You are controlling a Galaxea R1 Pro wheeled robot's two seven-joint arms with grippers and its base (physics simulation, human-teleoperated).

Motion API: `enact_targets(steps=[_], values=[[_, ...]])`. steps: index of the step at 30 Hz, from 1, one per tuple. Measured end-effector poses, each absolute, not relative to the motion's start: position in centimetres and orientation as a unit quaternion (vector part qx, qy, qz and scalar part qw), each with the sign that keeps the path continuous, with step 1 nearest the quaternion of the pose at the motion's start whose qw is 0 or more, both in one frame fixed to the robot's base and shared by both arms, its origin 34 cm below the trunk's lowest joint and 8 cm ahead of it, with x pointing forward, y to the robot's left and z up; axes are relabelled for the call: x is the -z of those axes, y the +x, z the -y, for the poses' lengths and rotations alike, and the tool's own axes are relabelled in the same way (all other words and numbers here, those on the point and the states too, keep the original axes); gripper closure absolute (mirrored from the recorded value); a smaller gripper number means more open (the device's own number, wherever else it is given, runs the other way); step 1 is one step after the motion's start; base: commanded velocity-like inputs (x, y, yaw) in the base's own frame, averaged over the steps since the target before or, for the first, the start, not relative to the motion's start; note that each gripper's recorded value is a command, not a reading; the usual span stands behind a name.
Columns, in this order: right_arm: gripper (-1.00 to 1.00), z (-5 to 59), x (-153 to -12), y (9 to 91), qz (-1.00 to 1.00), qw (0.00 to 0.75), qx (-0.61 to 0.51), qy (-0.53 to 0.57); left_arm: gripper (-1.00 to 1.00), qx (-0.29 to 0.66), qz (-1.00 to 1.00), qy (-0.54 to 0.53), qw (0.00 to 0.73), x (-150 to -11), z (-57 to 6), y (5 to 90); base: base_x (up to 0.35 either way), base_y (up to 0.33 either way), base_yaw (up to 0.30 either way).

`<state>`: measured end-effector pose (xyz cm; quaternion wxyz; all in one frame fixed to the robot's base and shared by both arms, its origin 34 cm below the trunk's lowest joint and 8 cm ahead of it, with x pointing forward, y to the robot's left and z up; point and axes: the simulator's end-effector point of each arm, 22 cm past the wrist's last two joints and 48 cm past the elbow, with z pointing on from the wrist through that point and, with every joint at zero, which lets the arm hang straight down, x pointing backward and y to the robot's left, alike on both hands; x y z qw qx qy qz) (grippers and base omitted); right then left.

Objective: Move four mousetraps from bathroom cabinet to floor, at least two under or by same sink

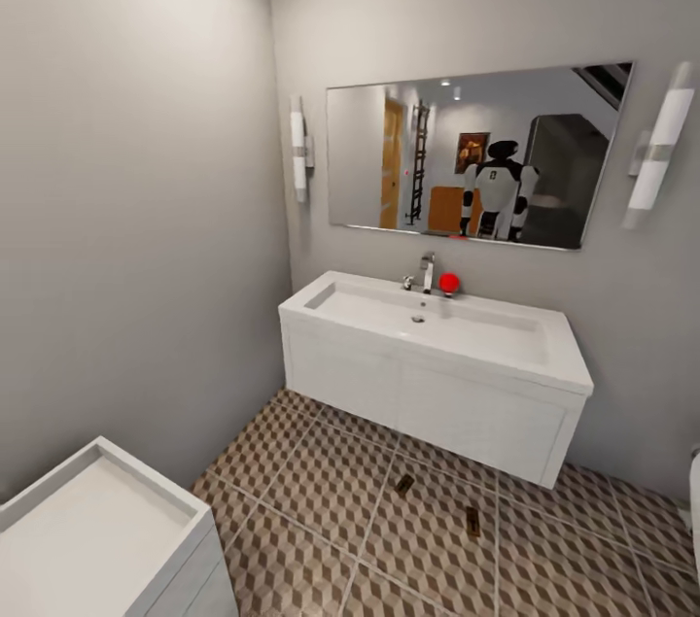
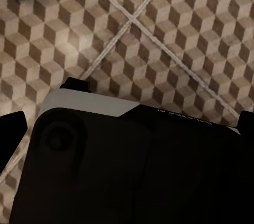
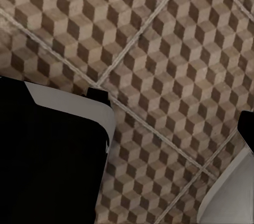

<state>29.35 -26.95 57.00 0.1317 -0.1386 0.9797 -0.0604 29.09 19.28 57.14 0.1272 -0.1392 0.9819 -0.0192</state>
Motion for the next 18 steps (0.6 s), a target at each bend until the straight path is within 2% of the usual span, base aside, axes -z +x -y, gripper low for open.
enact_targets(steps=[18], values=[[-1.00, 26.83, -57.02, 29.44, -0.979, 0.134, 0.059, -0.139, -1.00, 0.019, -0.982, -0.140, 0.127, -57.13, -19.32, 29.09, 0.000, 0.000, 0.298]])
